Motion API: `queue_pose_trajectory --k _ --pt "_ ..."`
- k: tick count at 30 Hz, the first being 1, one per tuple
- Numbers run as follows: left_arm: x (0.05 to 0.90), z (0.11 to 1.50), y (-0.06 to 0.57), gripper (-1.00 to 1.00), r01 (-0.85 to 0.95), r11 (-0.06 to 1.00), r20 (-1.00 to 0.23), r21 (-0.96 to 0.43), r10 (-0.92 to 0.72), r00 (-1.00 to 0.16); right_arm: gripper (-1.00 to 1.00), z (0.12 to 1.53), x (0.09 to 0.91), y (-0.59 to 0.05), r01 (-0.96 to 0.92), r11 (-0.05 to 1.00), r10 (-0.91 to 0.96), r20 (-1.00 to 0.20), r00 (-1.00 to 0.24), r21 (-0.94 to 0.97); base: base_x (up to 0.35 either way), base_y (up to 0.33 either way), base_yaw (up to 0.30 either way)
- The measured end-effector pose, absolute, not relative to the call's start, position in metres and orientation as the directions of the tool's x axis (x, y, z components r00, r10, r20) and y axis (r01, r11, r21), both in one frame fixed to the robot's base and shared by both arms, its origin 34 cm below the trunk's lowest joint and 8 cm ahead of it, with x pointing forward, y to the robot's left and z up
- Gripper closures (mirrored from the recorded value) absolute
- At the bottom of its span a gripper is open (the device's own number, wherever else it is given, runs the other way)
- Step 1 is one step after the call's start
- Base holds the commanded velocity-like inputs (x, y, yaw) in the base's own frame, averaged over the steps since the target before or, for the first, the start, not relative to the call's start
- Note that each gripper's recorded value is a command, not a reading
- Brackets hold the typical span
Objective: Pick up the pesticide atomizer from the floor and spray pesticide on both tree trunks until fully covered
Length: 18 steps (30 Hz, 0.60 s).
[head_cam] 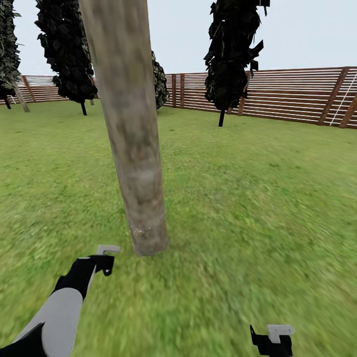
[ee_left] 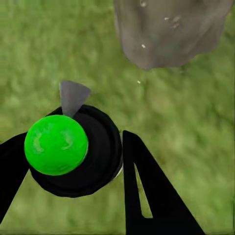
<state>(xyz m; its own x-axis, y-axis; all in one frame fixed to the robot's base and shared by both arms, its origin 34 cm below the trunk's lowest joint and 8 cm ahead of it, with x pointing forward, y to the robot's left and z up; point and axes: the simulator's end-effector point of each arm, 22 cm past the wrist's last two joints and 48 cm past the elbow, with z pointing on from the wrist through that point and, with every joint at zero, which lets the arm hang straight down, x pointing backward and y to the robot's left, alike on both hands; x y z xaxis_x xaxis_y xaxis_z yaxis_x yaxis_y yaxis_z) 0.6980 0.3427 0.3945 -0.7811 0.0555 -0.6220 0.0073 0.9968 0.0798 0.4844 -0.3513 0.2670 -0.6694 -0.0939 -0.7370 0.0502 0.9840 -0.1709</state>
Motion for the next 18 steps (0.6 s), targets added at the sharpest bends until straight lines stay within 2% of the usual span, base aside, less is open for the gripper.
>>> queue_pose_trajectory --k 6,10,13,18 --pt "0.705 0.394 0.262 1.00 0.064 0.998 -0.622 -0.015 0.041 -0.782 -1.00 0.267 0.484 -0.351 0.048 0.984 -0.095 -0.736 -0.670 -0.172 0.000 0.000 0.000" --pt "0.709 0.399 0.270 1.00 0.054 0.999 -0.617 -0.006 0.038 -0.786 -1.00 0.267 0.484 -0.351 0.048 0.984 -0.096 -0.736 -0.671 -0.172 0.000 0.000 0.000" --pt "0.717 0.413 0.323 1.00 0.020 1.000 -0.610 0.018 0.026 -0.792 -1.00 0.267 0.484 -0.351 0.048 0.984 -0.096 -0.736 -0.670 -0.172 0.000 0.000 0.000" --pt "0.725 0.420 0.271 1.00 0.102 0.992 -0.616 -0.075 0.034 -0.787 -1.00 0.267 0.484 -0.351 0.048 0.984 -0.095 -0.735 -0.671 -0.172 0.000 0.000 0.000"
